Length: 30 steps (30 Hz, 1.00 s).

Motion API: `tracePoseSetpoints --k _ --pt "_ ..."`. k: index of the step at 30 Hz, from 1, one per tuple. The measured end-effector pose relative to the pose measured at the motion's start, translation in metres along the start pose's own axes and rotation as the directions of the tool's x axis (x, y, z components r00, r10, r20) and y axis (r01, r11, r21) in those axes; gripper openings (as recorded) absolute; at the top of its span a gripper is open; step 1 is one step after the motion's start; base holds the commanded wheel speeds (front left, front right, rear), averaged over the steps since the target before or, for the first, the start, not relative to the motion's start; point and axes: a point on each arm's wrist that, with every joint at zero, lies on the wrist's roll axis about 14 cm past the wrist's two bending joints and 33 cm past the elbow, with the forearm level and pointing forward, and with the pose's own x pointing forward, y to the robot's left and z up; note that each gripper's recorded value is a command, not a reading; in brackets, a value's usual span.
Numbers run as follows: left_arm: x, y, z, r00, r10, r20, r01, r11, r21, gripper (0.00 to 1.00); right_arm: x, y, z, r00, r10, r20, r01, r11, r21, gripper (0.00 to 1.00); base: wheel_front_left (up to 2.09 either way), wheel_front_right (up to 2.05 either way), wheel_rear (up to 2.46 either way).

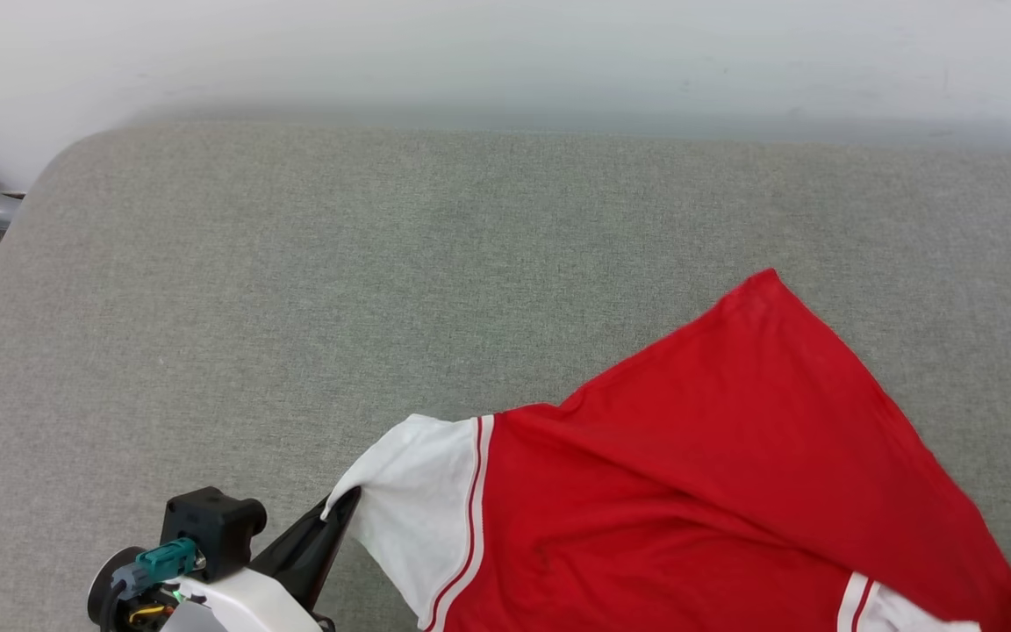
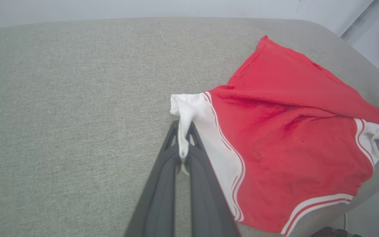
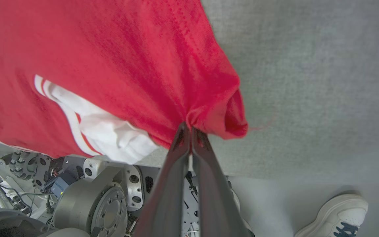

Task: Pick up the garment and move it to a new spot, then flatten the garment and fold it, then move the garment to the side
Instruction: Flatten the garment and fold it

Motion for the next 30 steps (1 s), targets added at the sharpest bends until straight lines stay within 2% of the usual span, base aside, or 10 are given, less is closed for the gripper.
tracePoseSetpoints --k 5,9,10,11,12,18,24,30 --pt "0.001 0.002 0.0 1.0 0.01 0.011 -0.01 1.0 -0.005 0.0 0.01 0.005 -0.03 0.998 0.02 -0.068 -0.018 0.999 0.029 0.0 0.0 0.0 0.0" --pt "0.0 0.003 0.0 1.0 0.013 0.016 -0.013 1.0 -0.004 0.0 0.016 0.006 -0.039 0.996 0.029 -0.079 -0.024 0.998 0.052 0.0 0.0 0.0 0.0" --pt "-0.001 0.003 0.001 1.0 0.014 0.02 -0.014 1.0 -0.002 0.0 0.016 0.005 -0.041 0.996 0.029 -0.082 -0.025 0.998 0.054 0.07 0.0 0.0 0.0" --pt "-0.003 0.003 0.002 1.0 0.014 0.025 -0.014 1.0 0.0 0.0 0.016 0.006 -0.04 0.997 0.029 -0.072 -0.025 0.998 0.054 0.67 0.0 0.0 0.0" --pt "-0.004 0.004 0.003 0.999 0.017 0.028 -0.018 1.0 0.004 0.0 0.015 0.006 -0.039 0.998 0.029 -0.064 -0.026 0.998 0.049 1.0 0.0 0.0 0.0" --pt "-0.009 0.004 0.009 0.999 0.02 0.041 -0.021 1.0 0.014 0.0 0.005 0.01 -0.011 0.999 0.04 0.029 -0.04 0.999 0.004 1.0 0.0 0.0 0.0" --pt "-0.014 0.003 0.009 0.999 0.027 0.046 -0.028 1.0 0.009 0.0 -0.02 0.028 0.048 0.98 0.089 0.178 -0.073 0.993 -0.097 1.0 0.0 0.0 0.0" --pt "-0.013 0.004 0.006 0.999 0.031 0.035 -0.031 0.999 -0.008 0.0 -0.036 0.063 0.103 0.955 0.152 0.256 -0.094 0.97 -0.226 1.0 0.0 0.0 0.0"
